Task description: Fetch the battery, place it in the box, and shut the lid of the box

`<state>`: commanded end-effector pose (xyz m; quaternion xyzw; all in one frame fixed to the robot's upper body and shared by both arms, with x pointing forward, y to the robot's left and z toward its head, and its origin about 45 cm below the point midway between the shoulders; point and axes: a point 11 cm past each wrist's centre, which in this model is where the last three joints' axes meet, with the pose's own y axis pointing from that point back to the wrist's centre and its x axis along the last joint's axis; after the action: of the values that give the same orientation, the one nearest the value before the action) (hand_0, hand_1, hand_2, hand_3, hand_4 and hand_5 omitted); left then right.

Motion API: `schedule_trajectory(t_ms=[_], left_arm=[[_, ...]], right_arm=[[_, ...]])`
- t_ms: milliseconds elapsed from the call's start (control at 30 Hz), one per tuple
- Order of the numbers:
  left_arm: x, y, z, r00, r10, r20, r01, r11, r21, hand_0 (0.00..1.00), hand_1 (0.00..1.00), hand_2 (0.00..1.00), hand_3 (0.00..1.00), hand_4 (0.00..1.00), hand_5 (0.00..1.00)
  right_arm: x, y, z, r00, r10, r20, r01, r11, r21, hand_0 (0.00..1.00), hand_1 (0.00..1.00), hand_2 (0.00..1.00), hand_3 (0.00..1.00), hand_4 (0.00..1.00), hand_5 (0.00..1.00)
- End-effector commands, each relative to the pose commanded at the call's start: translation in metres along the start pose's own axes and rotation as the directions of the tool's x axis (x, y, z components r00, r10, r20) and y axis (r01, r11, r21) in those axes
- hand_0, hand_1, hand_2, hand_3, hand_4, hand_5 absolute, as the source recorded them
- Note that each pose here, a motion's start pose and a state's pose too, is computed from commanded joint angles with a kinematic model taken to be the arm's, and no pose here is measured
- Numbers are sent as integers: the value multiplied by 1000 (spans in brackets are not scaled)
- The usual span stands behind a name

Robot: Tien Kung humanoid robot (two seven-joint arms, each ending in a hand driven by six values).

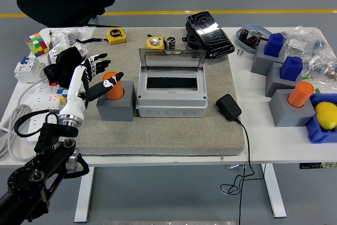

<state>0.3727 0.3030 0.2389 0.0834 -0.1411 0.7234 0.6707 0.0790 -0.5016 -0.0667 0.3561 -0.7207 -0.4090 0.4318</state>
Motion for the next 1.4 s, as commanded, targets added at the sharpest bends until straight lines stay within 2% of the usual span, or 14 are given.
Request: schedule_trajectory(t_ms=[300, 633, 1100, 1400], left_arm=[[6, 1, -1, 1000, 17, -1, -17, 1000, 5, 583, 651, 668, 721, 998, 467], [6, -1, 5, 1000, 14, -1, -14, 1000, -3, 583, 644, 664, 720, 998, 459], [15, -2, 9, 999, 40, -3, -40, 999, -10, 571, 645, 659, 716, 996, 453], [14, -1, 5, 999, 38, -25, -38, 999, 5, 569, 643, 660, 718, 996, 453]], right_arm=[[0, 0, -1, 1000, 0, 3, 0, 1000, 0, 497, 610, 650, 555, 936, 500], [-3, 0, -1, 1000, -8, 2, 8, 1000, -5, 497, 611, 650, 556, 937, 501], [-2, 0, -8, 1000, -5, -2, 5, 1000, 2, 501, 613, 652, 558, 939, 508], [-3, 0, -11, 1000, -3, 0, 3, 1000, 13, 503, 614, 653, 559, 940, 510]])
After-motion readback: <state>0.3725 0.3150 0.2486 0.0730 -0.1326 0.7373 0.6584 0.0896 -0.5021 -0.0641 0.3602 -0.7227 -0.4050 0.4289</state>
